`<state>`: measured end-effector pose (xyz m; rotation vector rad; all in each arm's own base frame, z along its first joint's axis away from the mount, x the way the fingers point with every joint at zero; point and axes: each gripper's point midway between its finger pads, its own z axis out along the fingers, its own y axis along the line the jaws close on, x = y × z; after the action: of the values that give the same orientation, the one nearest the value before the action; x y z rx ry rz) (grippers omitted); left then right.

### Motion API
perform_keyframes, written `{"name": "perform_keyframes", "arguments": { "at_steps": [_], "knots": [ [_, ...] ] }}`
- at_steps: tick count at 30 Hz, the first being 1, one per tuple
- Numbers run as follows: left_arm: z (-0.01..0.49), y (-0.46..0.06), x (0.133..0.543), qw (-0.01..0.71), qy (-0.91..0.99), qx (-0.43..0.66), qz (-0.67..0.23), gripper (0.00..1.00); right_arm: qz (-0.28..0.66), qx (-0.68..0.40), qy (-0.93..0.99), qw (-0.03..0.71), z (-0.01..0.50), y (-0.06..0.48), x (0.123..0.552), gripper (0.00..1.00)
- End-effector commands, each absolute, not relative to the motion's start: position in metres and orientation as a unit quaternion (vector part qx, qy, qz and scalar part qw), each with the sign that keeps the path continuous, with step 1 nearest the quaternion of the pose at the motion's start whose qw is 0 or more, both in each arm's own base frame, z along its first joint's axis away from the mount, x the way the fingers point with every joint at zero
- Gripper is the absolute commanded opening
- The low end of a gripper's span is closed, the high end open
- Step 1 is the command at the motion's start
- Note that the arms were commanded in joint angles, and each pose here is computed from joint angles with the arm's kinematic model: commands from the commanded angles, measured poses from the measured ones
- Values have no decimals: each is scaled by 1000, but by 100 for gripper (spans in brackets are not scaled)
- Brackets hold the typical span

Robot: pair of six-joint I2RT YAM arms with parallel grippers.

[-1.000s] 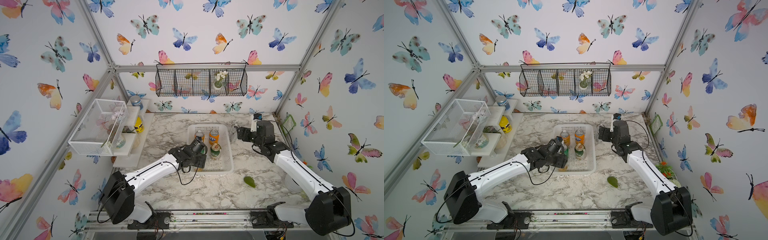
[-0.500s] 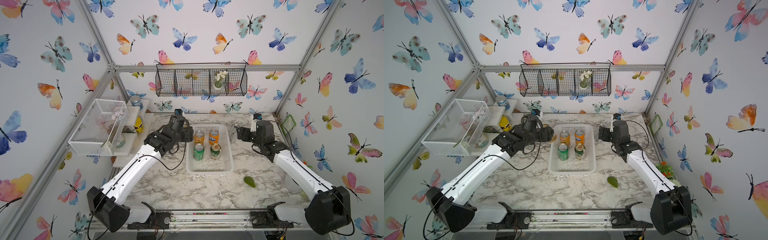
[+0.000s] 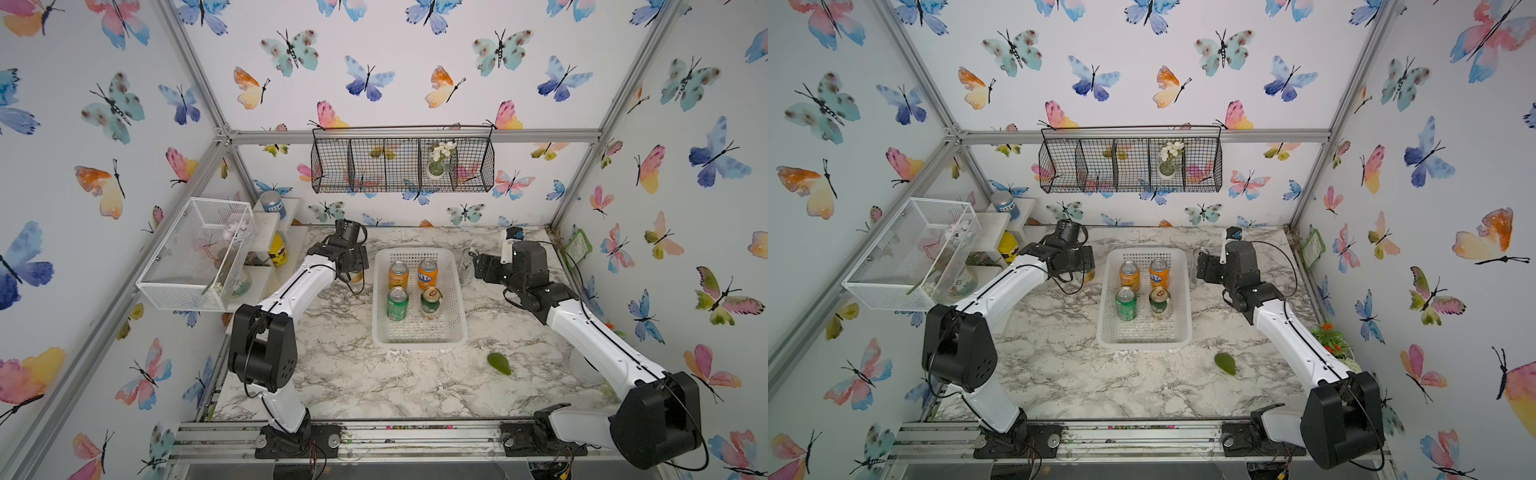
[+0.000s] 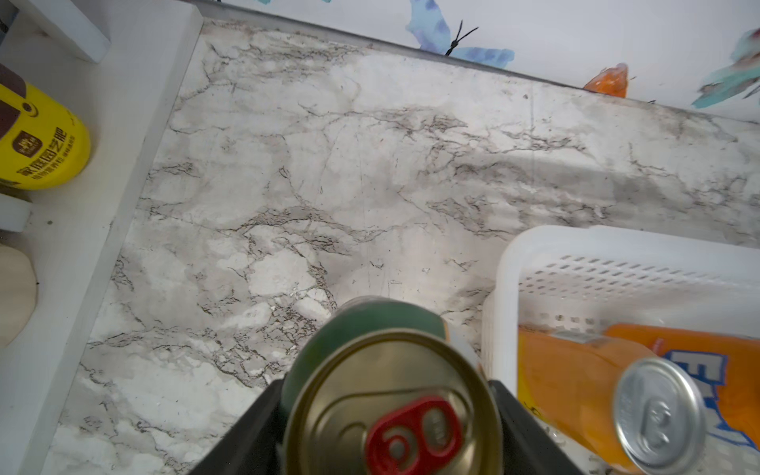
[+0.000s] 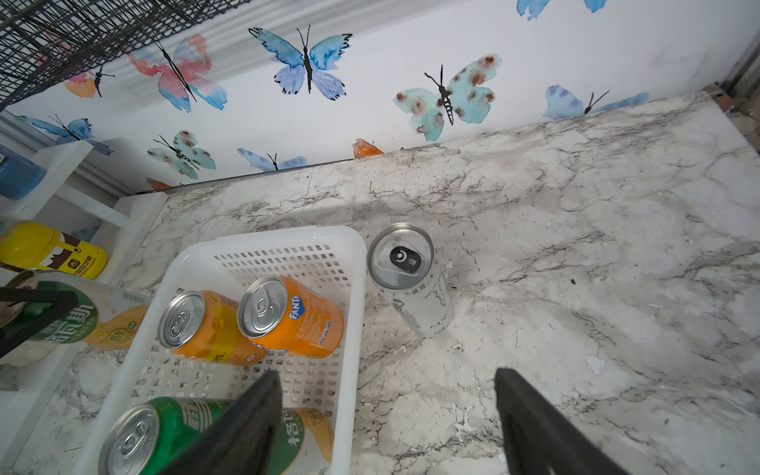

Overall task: Take out the drinks from the basket
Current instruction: Place the drink at the center of the board.

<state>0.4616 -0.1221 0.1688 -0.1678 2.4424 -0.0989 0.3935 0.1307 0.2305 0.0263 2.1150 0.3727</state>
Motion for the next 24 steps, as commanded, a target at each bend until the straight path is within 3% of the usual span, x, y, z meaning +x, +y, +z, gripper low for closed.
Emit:
{"name": "perform_keyframes", "arguments": {
  "at_steps": [1, 17, 24],
  "knots": [
    [200, -123, 496, 394, 913, -81, -62, 60, 143, 12, 863, 484, 228, 128, 393, 84],
    [154, -136, 529, 361, 925, -87, -78, 60, 142, 12, 864, 483, 228, 127, 392, 84],
    [133, -132, 529, 345, 932, -93, -62, 66, 144, 12, 864, 483, 227, 128, 392, 84]
  ]
}}
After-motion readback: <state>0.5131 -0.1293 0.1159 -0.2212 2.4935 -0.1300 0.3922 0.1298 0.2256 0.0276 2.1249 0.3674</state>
